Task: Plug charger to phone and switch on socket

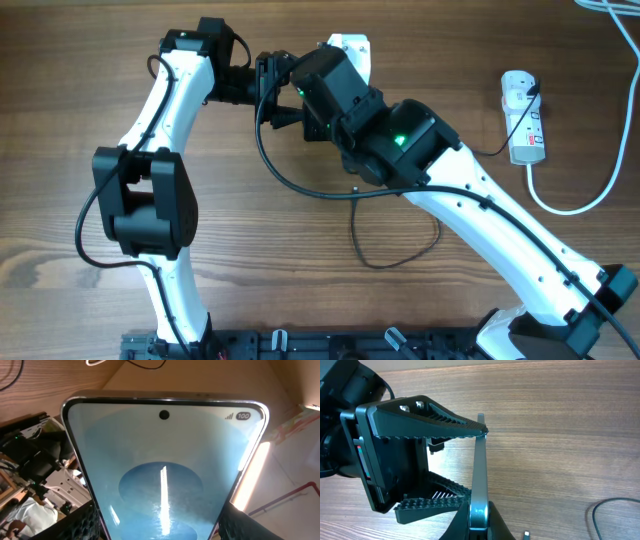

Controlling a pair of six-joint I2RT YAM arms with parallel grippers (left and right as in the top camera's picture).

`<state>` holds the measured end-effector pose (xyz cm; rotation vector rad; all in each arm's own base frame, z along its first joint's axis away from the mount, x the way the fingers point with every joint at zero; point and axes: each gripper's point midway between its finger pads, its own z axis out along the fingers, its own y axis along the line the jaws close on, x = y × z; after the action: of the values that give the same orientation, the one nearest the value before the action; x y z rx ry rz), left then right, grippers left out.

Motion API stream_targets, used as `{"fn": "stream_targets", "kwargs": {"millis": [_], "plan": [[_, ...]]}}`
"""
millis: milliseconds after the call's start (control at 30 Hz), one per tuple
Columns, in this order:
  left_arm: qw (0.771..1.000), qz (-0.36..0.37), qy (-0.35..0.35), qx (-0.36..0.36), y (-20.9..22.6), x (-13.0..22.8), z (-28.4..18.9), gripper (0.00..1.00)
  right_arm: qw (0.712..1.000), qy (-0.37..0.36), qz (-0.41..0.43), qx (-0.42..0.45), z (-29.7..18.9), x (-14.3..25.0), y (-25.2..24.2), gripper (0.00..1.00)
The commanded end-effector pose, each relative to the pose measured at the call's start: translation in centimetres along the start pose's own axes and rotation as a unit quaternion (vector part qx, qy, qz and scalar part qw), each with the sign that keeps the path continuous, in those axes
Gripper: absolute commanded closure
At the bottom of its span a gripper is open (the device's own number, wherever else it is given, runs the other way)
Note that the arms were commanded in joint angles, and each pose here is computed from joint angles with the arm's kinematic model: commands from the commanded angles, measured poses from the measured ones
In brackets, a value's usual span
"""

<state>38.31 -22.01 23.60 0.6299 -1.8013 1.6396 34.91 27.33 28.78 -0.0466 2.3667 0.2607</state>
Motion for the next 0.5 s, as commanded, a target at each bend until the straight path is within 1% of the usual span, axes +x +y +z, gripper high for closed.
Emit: {"fn": "stream_targets", "kwargs": {"millis": [0, 33, 67, 100, 167, 233, 300, 333, 367, 400, 433, 467], "plan": [[0.999, 0.025, 0.018, 0.016, -1.7, 2.3, 0.1, 0.27, 0.999, -0.014, 0.036, -0.024, -1.2, -1.0, 0.9, 0.95], [0.999, 0.025, 0.018, 0.016, -1.7, 2.3, 0.1, 0.22, 0.998, -0.014, 0.052, -0.024, -1.2, -1.1, 0.9, 0.95], [0.999, 0.025, 0.018, 0.016, -1.7, 2.3, 0.1, 0.09, 0.997, -0.015, 0.074, -0.026, -1.2, -1.1, 1.0, 0.95], [0.999, 0.025, 0.017, 0.016, -1.7, 2.3, 0.1, 0.00, 0.994, -0.016, 0.107, -0.028, -1.2, -1.2, 1.0, 0.95], [0.999, 0.025, 0.018, 0.016, -1.7, 2.3, 0.1, 0.00, 0.983, -0.022, 0.178, -0.033, -1.3, -1.6, 1.2, 0.96], [0.999, 0.025, 0.017, 0.016, -1.7, 2.3, 0.1, 0.00, 0.959, -0.034, 0.281, -0.027, -1.3, -2.2, 0.7, 0.96], [0.999, 0.025, 0.017, 0.016, -1.7, 2.3, 0.1, 0.00, 0.939, -0.047, 0.339, -0.019, -1.3, -2.5, 0.3, 0.95], [0.999, 0.025, 0.017, 0.016, -1.7, 2.3, 0.1, 0.02, 0.927, -0.053, 0.371, -0.016, -1.3, -2.7, 0.0, 0.95], [0.999, 0.025, 0.018, 0.016, -1.7, 2.3, 0.1, 0.09, 0.911, -0.053, 0.409, -0.016, -1.3, -2.6, -0.1, 0.95], [0.999, 0.025, 0.017, 0.016, -1.7, 2.3, 0.1, 0.17, 0.884, -0.050, 0.465, -0.015, -1.3, -2.5, -0.2, 0.96], [0.999, 0.025, 0.017, 0.015, -1.7, 2.2, 0.1, 0.25, 0.869, -0.047, 0.492, -0.013, -1.3, -2.3, -0.3, 0.95], [0.999, 0.025, 0.017, 0.015, -1.7, 2.2, 0.1, 0.31, 0.842, -0.043, 0.538, -0.009, -1.3, -2.0, -0.5, 0.95]]}}
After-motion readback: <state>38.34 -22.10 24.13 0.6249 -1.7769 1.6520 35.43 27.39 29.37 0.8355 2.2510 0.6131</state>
